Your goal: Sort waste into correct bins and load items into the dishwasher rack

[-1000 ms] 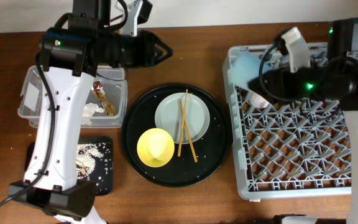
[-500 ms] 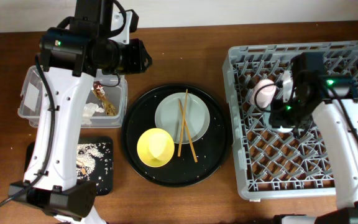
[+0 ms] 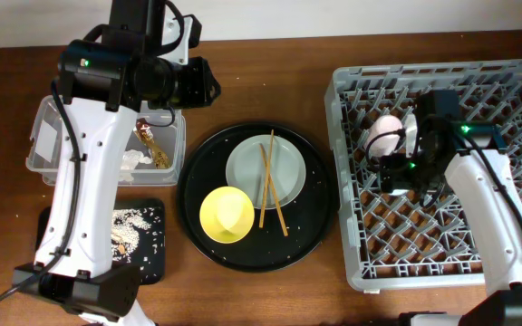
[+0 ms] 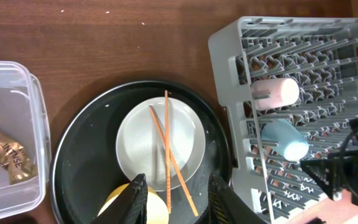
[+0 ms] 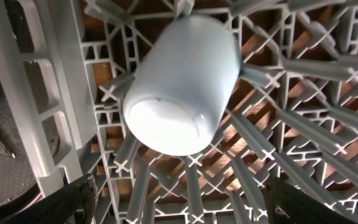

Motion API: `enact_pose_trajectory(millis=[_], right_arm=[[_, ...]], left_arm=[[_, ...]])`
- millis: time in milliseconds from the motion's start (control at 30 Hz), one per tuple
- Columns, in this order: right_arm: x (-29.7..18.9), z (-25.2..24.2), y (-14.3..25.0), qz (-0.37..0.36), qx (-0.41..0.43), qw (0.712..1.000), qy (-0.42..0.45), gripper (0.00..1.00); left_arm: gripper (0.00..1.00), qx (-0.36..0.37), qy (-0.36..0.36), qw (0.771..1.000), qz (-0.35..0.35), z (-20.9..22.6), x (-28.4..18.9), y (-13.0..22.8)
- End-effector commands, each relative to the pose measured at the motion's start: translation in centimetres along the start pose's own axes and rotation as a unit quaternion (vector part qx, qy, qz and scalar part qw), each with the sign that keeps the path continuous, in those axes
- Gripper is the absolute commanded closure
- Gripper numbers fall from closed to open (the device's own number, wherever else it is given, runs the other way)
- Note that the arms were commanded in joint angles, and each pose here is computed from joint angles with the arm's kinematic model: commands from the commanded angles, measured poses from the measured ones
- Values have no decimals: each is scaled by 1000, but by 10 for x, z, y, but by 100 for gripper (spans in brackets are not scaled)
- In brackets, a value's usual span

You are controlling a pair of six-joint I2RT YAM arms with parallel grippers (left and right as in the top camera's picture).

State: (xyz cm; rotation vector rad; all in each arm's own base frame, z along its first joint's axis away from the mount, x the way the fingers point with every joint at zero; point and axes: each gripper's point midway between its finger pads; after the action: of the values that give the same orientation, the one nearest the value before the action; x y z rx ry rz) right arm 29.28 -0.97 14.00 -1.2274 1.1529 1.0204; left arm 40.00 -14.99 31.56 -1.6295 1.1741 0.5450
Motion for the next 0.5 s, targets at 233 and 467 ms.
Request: enact_pose_trajectory(millis=[233, 467], right_arm=[[-89, 121, -6, -40, -98, 968, -228, 30], [-86, 168, 16, -32, -132, 972, -190, 31]], left_arm=[[54, -115, -263, 957, -38, 142, -44, -5], [0, -161, -287, 944, -27, 178, -62, 7]])
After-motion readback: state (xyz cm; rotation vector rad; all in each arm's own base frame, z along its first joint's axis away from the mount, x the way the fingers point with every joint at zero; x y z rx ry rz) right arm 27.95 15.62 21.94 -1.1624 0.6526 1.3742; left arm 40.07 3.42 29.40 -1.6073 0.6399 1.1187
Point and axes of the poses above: each gripper's point midway between its finger pads, its own x axis out along the fingers, its own z axis along the line the jaws close on, y = z × x, and after that the axes turned 1 degree about x, right-handed
